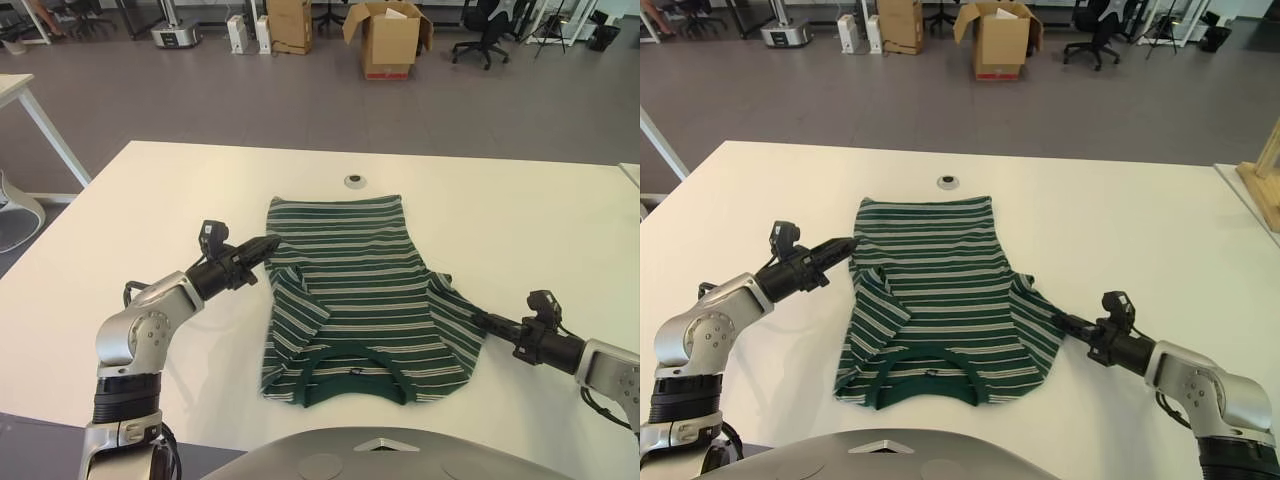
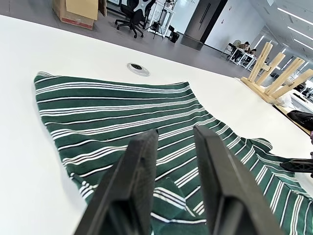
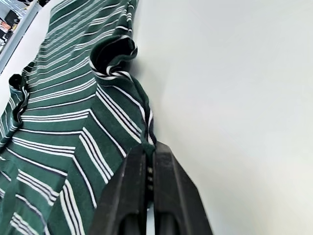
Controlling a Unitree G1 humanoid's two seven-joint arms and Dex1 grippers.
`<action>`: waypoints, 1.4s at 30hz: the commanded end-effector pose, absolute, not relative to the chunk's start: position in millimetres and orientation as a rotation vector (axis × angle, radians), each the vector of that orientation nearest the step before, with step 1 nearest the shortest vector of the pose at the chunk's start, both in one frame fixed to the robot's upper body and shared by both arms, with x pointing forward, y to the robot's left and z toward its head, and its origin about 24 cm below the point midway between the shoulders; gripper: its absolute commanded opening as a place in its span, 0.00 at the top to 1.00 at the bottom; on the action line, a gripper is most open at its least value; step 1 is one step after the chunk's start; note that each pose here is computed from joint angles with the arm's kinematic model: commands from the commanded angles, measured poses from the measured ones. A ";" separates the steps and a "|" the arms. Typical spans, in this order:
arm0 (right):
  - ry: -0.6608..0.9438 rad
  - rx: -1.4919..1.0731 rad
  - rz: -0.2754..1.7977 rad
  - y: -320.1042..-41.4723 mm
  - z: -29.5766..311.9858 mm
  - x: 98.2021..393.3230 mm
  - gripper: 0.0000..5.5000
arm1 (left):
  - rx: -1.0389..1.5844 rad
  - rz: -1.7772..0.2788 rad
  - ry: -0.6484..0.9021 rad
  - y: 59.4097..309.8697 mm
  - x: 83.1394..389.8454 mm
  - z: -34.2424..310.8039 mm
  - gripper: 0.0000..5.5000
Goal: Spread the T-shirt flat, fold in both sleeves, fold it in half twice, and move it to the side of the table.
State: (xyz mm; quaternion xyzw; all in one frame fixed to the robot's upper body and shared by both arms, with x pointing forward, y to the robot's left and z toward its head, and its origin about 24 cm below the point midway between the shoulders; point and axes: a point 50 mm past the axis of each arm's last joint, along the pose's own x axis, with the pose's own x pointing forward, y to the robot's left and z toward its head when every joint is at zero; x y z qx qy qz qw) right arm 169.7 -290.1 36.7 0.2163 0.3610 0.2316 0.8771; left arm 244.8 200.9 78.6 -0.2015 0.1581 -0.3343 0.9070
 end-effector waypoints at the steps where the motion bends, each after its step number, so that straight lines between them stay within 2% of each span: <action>1: 0.673 0.427 0.573 -279.2 61.2 183.6 1.00 | -0.390 -0.673 0.332 207.5 240.6 79.1 0.76; 5: 0.617 0.411 0.633 -269.0 78.6 192.7 1.00 | -0.396 -0.681 0.328 204.5 240.4 79.4 0.76; 7: 0.576 0.389 0.760 -252.7 100.5 196.2 1.00 | -0.402 -0.688 0.329 202.4 238.8 78.8 0.76; 9: 0.595 0.379 0.846 -237.7 106.8 193.3 1.00 | -0.407 -0.696 0.332 200.4 238.2 78.3 0.76; 15: 0.788 0.371 0.848 -198.4 64.2 194.0 1.00 | -0.405 -0.710 0.332 197.4 239.9 79.2 0.76; 18: 0.802 0.401 0.844 -187.0 57.0 201.2 1.00 | -0.405 -0.712 0.332 196.0 240.1 78.7 0.76; 23: 0.683 0.604 1.087 -170.0 93.7 195.7 0.82 | -0.385 -0.734 0.366 194.7 236.1 72.8 0.76; 24: 0.671 0.611 1.092 -170.5 97.8 196.2 0.78 | -0.371 -0.745 0.376 194.2 234.7 71.7 0.76; 27: 0.615 0.624 0.997 -182.7 106.7 209.3 0.78 | -0.308 -0.766 0.389 197.0 235.0 71.0 0.76; 29: 0.575 0.436 0.799 -207.0 107.2 223.4 0.78 | -0.130 -0.773 0.339 206.0 241.1 77.4 0.76; 30: 0.571 0.234 0.704 -222.4 103.8 226.1 0.78 | 0.009 -0.804 0.295 213.2 242.2 82.1 0.76; 32: 0.545 -0.147 0.671 -244.3 100.1 220.9 0.78 | 0.342 -0.947 0.203 227.2 237.8 91.9 0.76; 33: 0.544 -0.369 0.729 -250.4 94.4 213.0 0.75 | 0.587 -1.070 0.167 234.0 231.2 91.3 0.76; 35: 0.524 -0.588 0.871 -249.7 84.6 199.8 0.70 | 0.871 -1.270 0.146 243.7 218.3 84.8 0.76; 38: 0.489 -0.662 0.946 -248.5 79.2 194.0 0.60 | 0.969 -1.354 0.121 250.1 214.1 80.4 0.76; 42: 0.226 -1.063 1.243 -236.7 65.6 176.4 0.46 | 1.212 -1.588 -0.002 258.2 196.7 63.2 0.63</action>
